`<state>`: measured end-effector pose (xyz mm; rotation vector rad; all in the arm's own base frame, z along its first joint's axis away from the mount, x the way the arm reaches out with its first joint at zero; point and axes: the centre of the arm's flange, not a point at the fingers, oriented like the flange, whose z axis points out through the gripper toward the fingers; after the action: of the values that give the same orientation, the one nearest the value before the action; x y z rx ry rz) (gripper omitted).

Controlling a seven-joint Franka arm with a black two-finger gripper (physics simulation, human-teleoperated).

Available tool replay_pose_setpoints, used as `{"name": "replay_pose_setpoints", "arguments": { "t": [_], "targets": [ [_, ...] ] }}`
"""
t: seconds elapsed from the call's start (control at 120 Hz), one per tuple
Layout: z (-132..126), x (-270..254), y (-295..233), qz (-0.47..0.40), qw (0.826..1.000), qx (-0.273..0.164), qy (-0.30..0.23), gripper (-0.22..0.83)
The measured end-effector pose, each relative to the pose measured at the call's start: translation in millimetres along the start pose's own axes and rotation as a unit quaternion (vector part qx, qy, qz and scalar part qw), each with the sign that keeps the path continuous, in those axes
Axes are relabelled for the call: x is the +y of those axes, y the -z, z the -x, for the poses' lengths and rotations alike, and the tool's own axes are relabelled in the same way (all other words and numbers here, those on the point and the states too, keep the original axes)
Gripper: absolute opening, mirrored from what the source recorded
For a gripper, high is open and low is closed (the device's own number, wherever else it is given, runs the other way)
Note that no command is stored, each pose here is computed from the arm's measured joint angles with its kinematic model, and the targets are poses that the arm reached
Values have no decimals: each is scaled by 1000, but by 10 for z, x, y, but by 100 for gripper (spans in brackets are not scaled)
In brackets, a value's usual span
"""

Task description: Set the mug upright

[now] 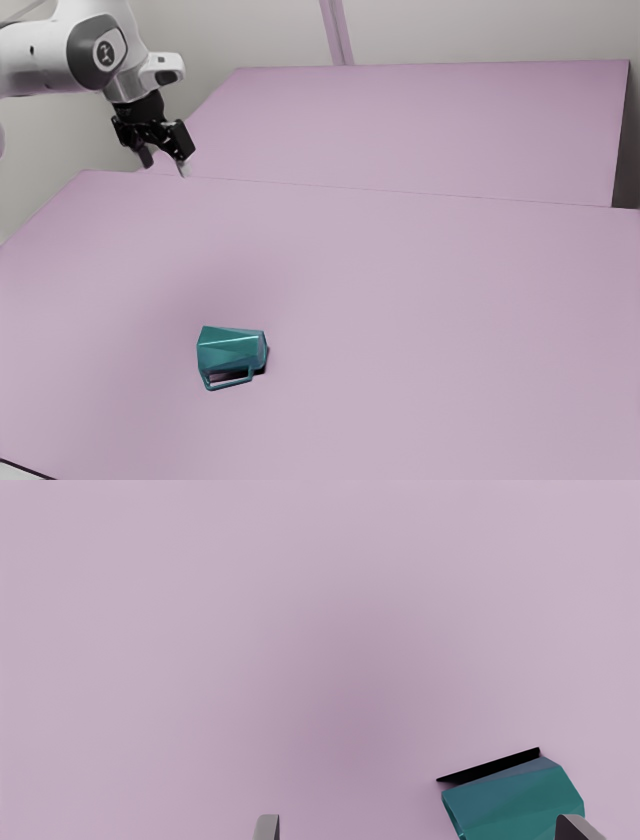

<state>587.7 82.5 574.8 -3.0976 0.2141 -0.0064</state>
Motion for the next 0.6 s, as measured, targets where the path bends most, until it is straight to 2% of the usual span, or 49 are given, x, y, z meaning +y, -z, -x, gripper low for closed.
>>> {"name": "replay_pose_setpoints", "arguments": {
  "t": [0.192, 0.317, 0.492, 0.6],
  "targets": [
    [131, -55, -69, 6, 1000, 8, 2, 62],
    [563, 60, -333, 23, 1000, 13, -2, 62],
    [1189, 226, -766, 113, 989, 90, -8, 62],
    [1462, 80, -1137, 213, 966, 145, 25, 62]
  ]
}}
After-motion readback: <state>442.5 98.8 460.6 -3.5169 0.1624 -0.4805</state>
